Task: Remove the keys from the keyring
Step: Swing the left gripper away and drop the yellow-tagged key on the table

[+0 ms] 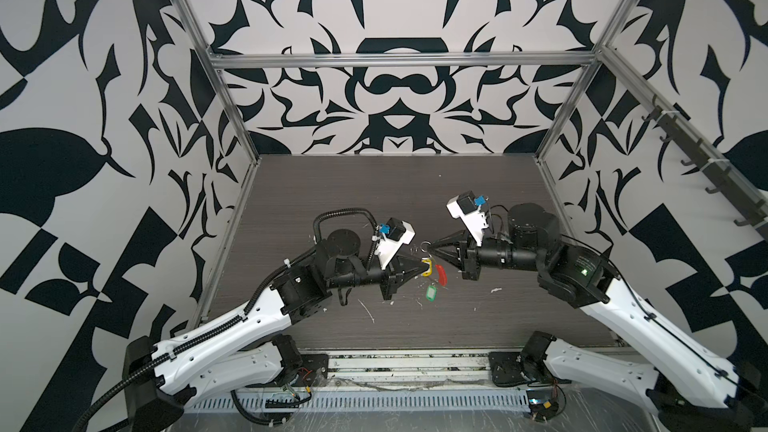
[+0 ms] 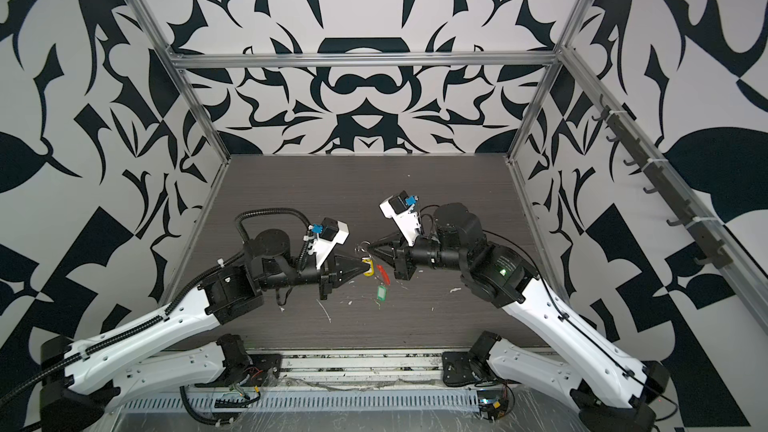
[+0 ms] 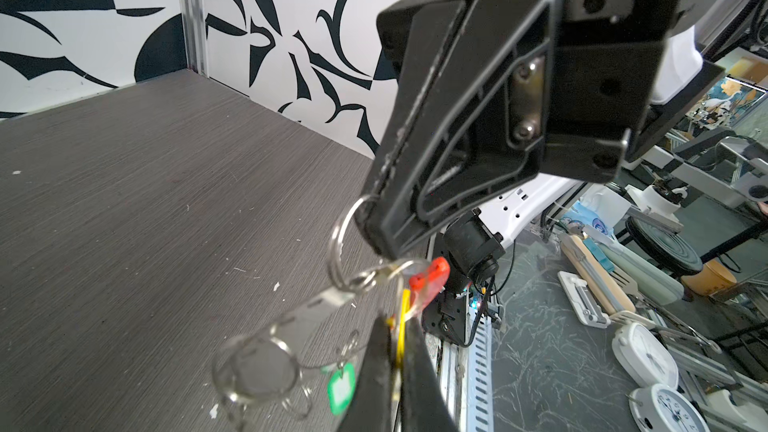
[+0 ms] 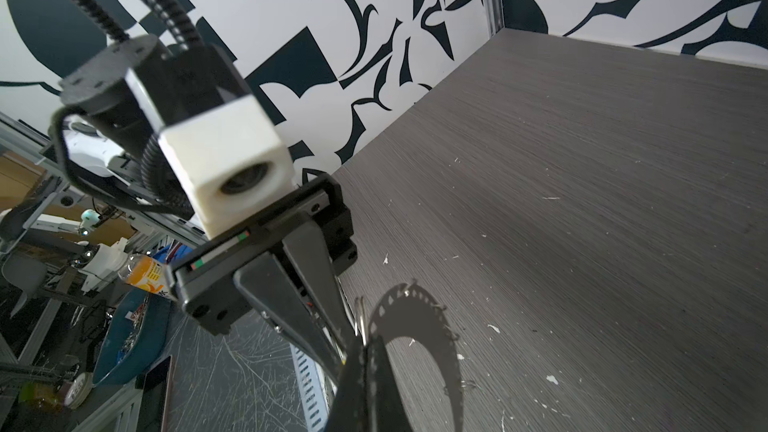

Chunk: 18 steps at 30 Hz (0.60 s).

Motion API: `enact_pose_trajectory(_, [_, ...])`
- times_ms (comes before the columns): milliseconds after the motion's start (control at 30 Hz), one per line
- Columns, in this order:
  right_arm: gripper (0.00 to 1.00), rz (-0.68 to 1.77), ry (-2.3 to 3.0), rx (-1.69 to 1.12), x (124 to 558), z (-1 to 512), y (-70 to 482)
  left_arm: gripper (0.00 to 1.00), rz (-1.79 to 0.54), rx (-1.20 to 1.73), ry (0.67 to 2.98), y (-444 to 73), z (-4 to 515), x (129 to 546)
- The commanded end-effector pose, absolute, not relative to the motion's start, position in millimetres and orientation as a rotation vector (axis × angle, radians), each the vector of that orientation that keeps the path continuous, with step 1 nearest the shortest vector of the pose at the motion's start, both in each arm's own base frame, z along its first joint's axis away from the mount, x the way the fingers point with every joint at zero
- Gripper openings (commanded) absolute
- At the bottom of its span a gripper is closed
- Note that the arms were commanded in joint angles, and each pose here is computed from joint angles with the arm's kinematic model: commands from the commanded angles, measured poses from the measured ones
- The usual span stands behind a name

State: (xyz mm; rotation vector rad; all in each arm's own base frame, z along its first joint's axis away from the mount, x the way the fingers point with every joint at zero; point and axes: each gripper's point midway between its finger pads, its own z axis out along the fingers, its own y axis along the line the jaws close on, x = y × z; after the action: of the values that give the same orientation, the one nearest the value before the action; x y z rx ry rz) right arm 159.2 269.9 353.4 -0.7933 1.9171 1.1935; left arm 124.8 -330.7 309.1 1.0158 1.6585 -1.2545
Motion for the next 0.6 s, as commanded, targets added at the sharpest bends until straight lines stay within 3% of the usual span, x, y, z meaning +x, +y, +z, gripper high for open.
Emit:
enact_pose_trajectory(0, [0.0, 1.254, 1.785, -0.785, 158.4, 383.7, 274.7, 0.0, -1.268, 1.009, 1.645, -333.7, 311.3, 126.1])
enact_pose_trajectory(267, [0.0, 1.228, 1.782, -0.743, 162.2, 386.3, 269.7, 0.0, -1.233, 0.981, 1.665, -332.0, 308.7, 132.4])
enact_pose_trajectory(567, [0.0, 1.008, 1.891, -0.604, 181.1, 352.9, 240.5, 0.0, -1.089, 0.81, 1.761, -302.9, 289.1, 151.0])
